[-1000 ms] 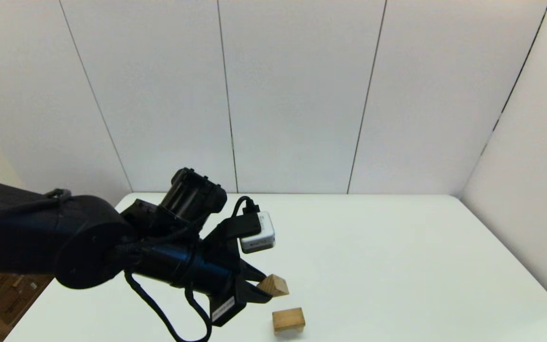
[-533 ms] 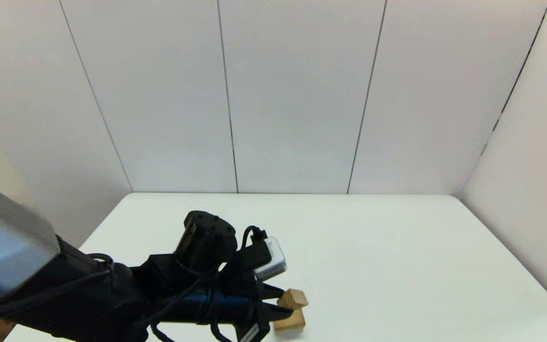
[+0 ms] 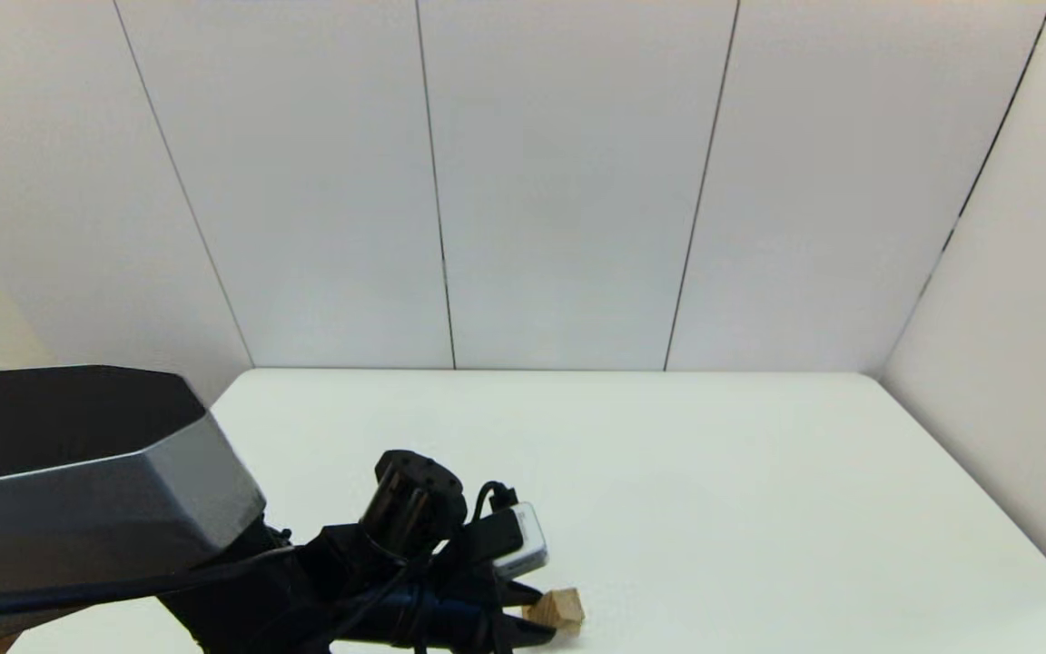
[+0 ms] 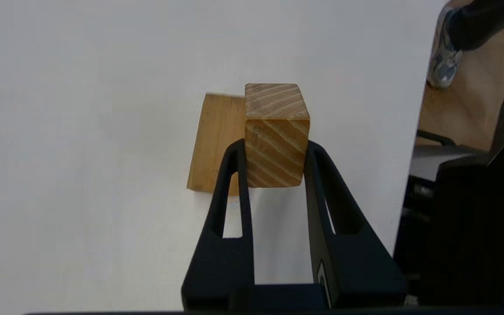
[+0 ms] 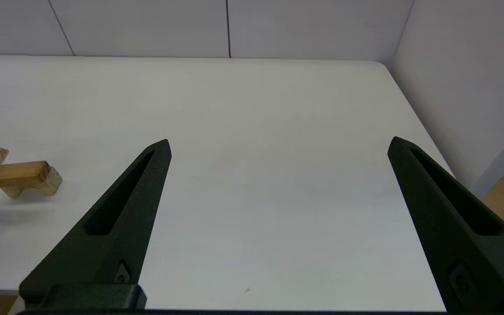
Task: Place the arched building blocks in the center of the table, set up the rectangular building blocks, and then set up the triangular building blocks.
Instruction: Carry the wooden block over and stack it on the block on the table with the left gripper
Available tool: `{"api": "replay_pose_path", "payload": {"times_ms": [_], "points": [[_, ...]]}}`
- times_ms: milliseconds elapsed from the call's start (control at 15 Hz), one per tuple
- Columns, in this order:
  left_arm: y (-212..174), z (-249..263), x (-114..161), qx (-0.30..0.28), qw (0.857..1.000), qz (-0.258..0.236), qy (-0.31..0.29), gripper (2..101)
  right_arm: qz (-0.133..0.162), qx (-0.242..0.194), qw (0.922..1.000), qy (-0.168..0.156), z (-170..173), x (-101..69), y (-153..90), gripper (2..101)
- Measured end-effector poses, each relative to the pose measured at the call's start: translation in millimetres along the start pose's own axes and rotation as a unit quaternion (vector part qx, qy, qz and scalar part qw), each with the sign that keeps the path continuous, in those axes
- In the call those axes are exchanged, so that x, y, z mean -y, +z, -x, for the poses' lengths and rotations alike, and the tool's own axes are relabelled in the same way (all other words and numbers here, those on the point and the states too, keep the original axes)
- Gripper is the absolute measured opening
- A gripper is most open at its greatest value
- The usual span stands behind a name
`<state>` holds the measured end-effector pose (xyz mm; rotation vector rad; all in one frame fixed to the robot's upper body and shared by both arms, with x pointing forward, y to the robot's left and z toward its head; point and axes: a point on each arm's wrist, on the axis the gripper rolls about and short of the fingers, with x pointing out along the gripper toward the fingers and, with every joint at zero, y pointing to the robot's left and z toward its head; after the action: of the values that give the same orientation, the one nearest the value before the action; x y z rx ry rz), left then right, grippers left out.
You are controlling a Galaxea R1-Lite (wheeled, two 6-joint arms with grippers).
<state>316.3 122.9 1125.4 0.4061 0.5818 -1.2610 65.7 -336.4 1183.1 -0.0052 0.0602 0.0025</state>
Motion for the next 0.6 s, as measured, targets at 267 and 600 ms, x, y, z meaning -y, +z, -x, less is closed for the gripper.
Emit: {"api": "replay_pose_path", "payload": {"times_ms": [267, 600], "points": [[-21.7, -5.5, -17.8, -0.012, 1.0, -0.008, -0.013, 21.3, 0.0, 0.0, 1.0, 0.0, 0.0, 0.0, 0.0, 98.0], [-20.3, -14.9, -27.9, -0.007, 1.0, -0.01, -0.006, 21.3, 0.0, 0.0, 1.0, 0.0, 0.0, 0.0, 0.0, 98.0]]}}
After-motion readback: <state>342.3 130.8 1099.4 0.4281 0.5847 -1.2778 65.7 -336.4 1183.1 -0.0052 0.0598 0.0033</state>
